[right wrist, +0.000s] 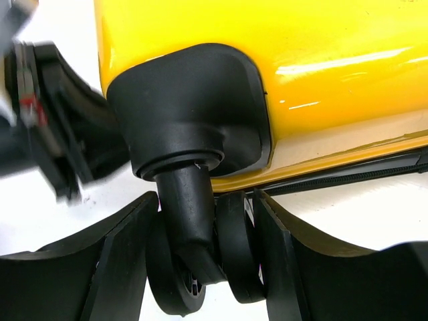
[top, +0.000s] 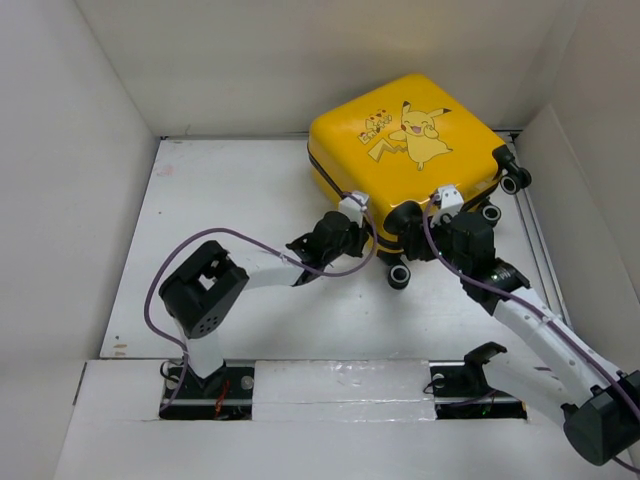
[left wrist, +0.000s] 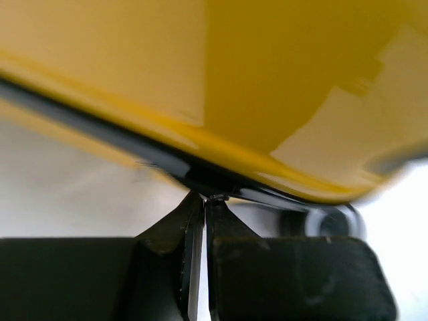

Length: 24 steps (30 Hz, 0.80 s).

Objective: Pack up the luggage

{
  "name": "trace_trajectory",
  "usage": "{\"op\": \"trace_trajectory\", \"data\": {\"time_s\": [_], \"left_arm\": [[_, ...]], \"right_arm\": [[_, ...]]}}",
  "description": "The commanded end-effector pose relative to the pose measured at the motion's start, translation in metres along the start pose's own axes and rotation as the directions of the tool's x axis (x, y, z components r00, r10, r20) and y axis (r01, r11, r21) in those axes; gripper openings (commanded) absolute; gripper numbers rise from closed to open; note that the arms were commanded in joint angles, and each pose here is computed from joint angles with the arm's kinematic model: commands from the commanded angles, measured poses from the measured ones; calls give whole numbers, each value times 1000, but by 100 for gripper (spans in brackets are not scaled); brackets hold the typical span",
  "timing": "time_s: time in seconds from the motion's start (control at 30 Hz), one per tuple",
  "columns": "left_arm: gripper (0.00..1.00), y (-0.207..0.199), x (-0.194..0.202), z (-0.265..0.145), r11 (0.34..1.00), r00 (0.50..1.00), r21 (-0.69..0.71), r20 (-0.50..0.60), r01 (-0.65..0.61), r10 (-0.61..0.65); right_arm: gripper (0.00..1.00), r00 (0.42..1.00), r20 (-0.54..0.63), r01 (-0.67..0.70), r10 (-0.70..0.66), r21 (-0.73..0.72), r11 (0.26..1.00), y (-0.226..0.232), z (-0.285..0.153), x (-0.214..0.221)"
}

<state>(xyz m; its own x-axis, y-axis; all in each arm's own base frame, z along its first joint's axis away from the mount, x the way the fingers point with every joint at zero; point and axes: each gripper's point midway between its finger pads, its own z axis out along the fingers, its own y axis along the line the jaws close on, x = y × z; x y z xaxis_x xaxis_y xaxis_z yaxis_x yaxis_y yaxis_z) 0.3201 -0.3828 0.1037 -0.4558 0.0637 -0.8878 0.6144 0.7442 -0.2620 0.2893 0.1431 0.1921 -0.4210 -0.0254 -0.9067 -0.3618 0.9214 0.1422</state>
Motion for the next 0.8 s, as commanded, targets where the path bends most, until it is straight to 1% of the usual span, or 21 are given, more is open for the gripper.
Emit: {"op": "trace_trajectory", "data": {"time_s": [0.0,0.07,0.2,0.3,0.33,0.37,0.4,0.43,0.47,0.5,0.53,0.57,0.6,0.63,0.67,0.7,0.73,0.77], "left_arm": [[0,81,-26,-12,955,996,-293,82,42,-19],[0,96,-24,-15,937,996,-343,79,71,-46],[0,126,-19,-22,900,990,-415,96,133,-102],[0,140,-26,-31,874,979,-445,144,196,-146],[0,142,-24,-36,866,976,-455,157,208,-152],[0,141,-31,-44,857,966,-454,192,244,-173],[18,141,-32,-50,849,959,-456,212,266,-187],[34,142,-37,-56,841,949,-456,245,292,-197],[51,140,-39,-74,836,939,-448,274,317,-209],[86,139,-46,-84,824,917,-434,324,364,-234],[100,139,-50,-96,813,900,-428,359,394,-247],[100,143,-54,-111,792,881,-439,401,424,-250],[100,140,-67,-138,786,845,-406,468,467,-260],[100,141,-71,-154,769,822,-402,502,497,-268],[93,140,-87,-185,749,748,-346,598,566,-289],[90,144,-76,-185,734,753,-367,590,572,-292],[88,136,-99,-212,749,693,-289,656,597,-299],[93,133,-104,-224,750,666,-256,679,610,-310]], "right_arm": [[0,1000,-17,-9,9,15,1000,-5,-4,9],[0,1000,-30,-9,9,5,1000,-4,-4,14],[0,999,-46,-12,9,-64,998,8,-3,20],[0,999,-49,-2,-2,-86,996,15,1,21],[0,999,-47,16,-23,-136,991,28,0,21],[0,997,-65,20,-31,-160,987,34,2,26],[0,996,-77,27,-41,-176,984,40,6,30],[0,995,-80,35,-53,-207,978,50,8,33],[0,994,-78,57,-79,-252,966,69,7,30],[0,992,-92,58,-86,-280,958,80,10,34],[0,992,-86,59,-89,-295,954,90,12,35],[0,990,-78,82,-116,-344,935,112,9,34],[0,991,-66,82,-114,-374,924,126,8,29],[0,989,-85,74,-117,-394,916,137,13,35],[0,991,-48,93,-127,-446,890,161,10,25],[0,991,-46,92,-128,-469,878,173,10,24],[0,986,-68,98,-149,-487,868,186,17,32],[0,988,-57,97,-146,-510,855,200,18,29]]}}
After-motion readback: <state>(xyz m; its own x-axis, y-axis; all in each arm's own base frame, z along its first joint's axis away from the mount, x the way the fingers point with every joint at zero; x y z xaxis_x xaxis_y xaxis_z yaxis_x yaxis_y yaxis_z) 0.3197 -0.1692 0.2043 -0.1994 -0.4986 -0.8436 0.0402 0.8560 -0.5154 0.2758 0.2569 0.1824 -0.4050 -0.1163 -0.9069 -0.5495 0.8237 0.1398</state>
